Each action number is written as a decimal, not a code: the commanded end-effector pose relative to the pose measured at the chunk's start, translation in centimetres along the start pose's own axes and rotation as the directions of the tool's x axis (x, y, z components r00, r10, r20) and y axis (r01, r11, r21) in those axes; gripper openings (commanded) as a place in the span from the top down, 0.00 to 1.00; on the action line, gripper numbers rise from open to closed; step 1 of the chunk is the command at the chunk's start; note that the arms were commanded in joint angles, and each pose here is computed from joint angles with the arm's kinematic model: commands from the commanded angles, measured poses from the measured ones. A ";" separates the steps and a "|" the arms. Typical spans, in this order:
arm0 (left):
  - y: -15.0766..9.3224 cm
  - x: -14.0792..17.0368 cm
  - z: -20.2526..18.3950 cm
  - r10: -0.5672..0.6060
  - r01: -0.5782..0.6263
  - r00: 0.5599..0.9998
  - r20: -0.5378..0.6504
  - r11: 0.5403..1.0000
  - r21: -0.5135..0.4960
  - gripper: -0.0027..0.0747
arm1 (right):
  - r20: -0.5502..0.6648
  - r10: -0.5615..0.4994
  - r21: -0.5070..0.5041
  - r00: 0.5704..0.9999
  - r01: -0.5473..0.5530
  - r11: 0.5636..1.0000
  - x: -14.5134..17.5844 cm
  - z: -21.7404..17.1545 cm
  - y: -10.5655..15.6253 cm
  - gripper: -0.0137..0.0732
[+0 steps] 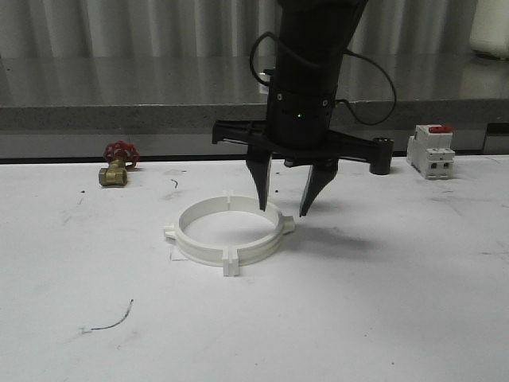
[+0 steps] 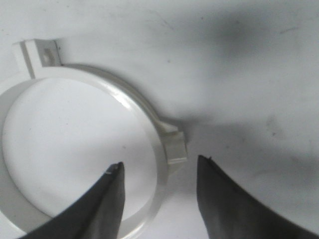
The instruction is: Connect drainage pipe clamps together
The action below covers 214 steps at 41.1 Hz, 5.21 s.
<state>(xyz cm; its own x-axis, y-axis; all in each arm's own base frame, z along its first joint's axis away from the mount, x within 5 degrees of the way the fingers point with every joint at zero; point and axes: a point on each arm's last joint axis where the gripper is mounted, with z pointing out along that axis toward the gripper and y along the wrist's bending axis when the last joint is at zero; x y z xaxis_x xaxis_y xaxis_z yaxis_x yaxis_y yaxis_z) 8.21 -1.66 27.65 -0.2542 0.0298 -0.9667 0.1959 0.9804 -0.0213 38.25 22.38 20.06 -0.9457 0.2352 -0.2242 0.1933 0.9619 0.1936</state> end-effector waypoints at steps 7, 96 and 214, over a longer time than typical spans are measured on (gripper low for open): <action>-0.1 -1.6 -0.3 0.000 -0.002 0.995 0.101 1.000 0.011 0.99 | 0.099 -0.110 -0.048 0.989 0.115 0.992 -0.4 -7.0 -0.2 0.55; -0.1 -1.6 -0.3 0.000 -0.002 0.995 0.101 1.000 0.011 0.99 | 0.845 -0.236 0.057 0.480 0.357 0.932 22.7 -19.9 -25.3 0.98; 1.1 7.8 -1.0 0.129 -0.078 0.961 0.245 0.975 -0.208 0.99 | 0.889 -0.300 0.149 0.344 0.404 0.903 23.6 -16.2 -25.8 0.98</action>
<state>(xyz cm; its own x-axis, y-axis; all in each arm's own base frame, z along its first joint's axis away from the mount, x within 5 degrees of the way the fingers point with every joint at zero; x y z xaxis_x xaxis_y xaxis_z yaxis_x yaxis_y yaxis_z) 5.59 -0.17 19.57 -0.0830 0.1080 -0.9907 0.0315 0.9939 0.1057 6.55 0.65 24.98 -0.2970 -0.0516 -0.9535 -0.1485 0.9889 -0.0073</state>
